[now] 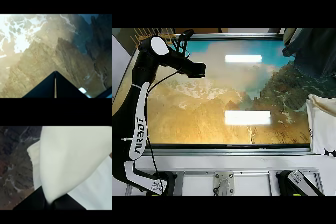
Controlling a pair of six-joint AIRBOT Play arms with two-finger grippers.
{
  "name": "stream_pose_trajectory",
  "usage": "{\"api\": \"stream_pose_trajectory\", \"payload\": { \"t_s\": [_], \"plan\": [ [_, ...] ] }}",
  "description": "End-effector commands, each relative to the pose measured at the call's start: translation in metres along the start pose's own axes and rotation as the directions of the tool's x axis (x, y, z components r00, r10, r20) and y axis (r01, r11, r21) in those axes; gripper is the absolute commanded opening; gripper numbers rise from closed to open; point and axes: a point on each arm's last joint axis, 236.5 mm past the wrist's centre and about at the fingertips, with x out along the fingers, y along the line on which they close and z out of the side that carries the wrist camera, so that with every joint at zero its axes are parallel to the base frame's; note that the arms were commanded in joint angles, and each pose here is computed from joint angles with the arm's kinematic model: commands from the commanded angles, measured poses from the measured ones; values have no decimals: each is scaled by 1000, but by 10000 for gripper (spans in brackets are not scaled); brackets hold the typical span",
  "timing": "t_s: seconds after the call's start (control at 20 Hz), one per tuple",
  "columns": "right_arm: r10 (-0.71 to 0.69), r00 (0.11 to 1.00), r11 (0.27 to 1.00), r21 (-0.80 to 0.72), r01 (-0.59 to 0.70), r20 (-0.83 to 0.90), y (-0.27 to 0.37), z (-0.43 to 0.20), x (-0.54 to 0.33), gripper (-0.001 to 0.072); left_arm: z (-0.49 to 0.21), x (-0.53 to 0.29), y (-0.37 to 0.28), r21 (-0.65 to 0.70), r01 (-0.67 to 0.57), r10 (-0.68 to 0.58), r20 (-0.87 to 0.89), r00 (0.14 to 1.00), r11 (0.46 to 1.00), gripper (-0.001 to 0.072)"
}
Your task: Fold the clothes and pants, and hang the long-sleeved shirts on hangers.
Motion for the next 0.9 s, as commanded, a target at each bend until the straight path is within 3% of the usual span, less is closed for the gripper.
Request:
{"api": "stream_pose_trajectory", "payload": {
  "t_s": [0.0, 0.4, 0.45, 0.5, 0.55, 0.7, 0.85],
  "plan": [
    [-154, 980, 988, -1, 155, -127, -37, -34, -6, 7, 0, 0, 0, 1, 1, -1, -1, 1000, 1000, 6],
    [-239, 929, 970, -31, 241, -281, -69, -88, 7, 30, 0, 0, 0, 3, 1, -1, -1, 1000, 1000, 7],
    [-260, 923, 965, -44, 258, -283, -74, -88, 6, 203, 0, 0, 0, 4, 0, 0, -1, 1000, 1000, 7],
    [-278, 919, 960, -57, 274, -279, -78, -87, 5, 474, 0, 0, 0, 4, 0, 0, -1, 1000, 1000, 7],
    [-291, 918, 957, -65, 284, -269, -81, -85, 4, 594, 0, 0, 0, 4, 0, 0, -1, 1000, 1000, 7],
    [-261, 950, 965, -79, 251, -172, -69, -60, 0, 597, 0, 0, 0, 5, 0, 0, -1, 1000, 1000, 6],
    [-8, 1000, 997, -81, 8, -9, 0, -29, -16, 597, 0, 0, 0, 4, 0, 0, 1, 1000, 1000, 6]
  ]
}}
